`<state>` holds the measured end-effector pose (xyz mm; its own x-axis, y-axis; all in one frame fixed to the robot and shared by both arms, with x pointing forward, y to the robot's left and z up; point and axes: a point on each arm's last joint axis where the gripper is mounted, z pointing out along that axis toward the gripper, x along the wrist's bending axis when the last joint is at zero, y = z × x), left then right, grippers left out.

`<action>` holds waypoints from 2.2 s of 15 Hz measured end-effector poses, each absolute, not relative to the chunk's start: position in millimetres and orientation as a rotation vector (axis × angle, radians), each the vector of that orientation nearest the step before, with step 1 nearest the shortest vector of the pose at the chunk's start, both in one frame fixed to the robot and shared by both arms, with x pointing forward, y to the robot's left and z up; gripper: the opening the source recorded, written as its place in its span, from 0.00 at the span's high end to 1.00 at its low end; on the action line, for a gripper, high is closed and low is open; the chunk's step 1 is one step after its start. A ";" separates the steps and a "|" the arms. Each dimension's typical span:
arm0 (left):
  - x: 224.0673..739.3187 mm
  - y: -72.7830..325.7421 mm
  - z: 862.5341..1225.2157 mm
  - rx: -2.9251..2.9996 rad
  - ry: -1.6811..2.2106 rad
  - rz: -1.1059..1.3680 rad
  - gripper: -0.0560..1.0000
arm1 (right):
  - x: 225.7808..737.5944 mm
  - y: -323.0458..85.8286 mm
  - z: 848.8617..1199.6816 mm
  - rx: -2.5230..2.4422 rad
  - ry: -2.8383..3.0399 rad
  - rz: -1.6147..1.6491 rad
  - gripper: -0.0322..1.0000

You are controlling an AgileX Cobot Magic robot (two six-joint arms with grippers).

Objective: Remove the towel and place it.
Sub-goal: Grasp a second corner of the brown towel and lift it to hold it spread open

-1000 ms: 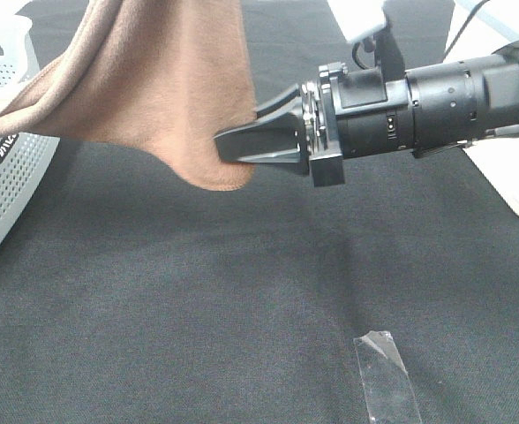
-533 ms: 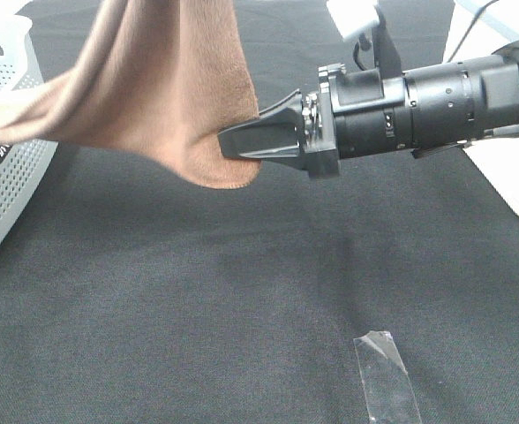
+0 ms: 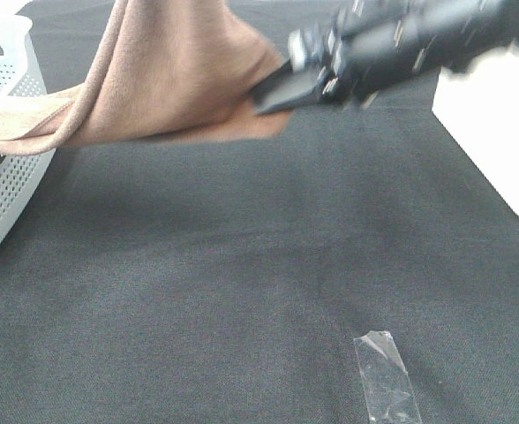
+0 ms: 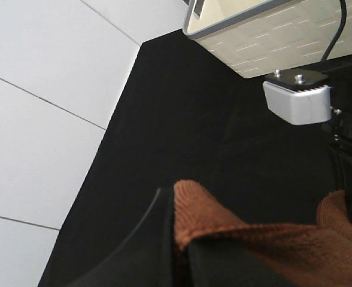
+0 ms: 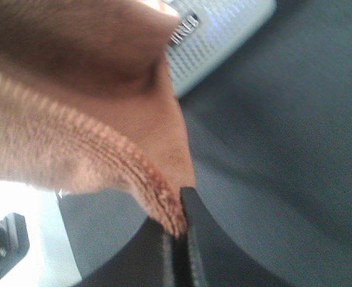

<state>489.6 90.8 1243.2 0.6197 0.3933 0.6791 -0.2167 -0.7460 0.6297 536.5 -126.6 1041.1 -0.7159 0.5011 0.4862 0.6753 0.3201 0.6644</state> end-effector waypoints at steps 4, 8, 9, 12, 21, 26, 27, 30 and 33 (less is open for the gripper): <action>502.0 95.2 1245.0 2.088 0.292 1.234 0.95 | 548.2 -140.2 1099.0 -1.138 -2.666 -1.054 0.97; 531.8 96.9 1245.9 1.934 0.313 1.389 0.95 | 570.3 -158.0 1186.3 -1.276 -3.008 -1.088 0.97; 539.9 105.1 1249.9 1.862 0.351 1.398 0.95 | 576.8 -161.1 1205.7 -1.295 -3.092 -1.127 0.97; 565.6 135.5 1259.7 1.649 0.445 1.422 0.95 | 598.3 -164.3 1239.1 -1.365 -3.244 -1.262 0.97; 625.0 173.4 1253.1 1.337 0.323 1.517 0.95 | 655.7 -149.2 1266.0 -1.360 -3.305 -2.071 0.97; 687.8 166.6 1250.3 1.275 0.335 1.571 0.95 | 682.1 -141.7 1256.2 -1.331 -3.276 -2.386 0.97; 699.3 163.8 1245.5 1.269 0.335 1.577 0.95 | 688.2 -141.0 1252.1 -1.331 -3.263 -2.436 0.97; 727.7 156.8 1230.0 1.248 0.334 1.591 0.95 | 712.1 -153.7 1235.5 -1.416 -3.195 -2.556 0.97; 748.8 149.8 1215.8 1.185 0.295 1.610 0.95 | 728.4 -158.9 1222.1 -1.451 -3.129 -2.688 0.97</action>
<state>748.8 149.8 1215.8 0.0587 0.8406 0.5385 -0.5946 -0.4038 0.6952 728.4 -158.9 1222.1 -0.1864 0.8962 -0.4027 -0.2629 0.3494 0.8993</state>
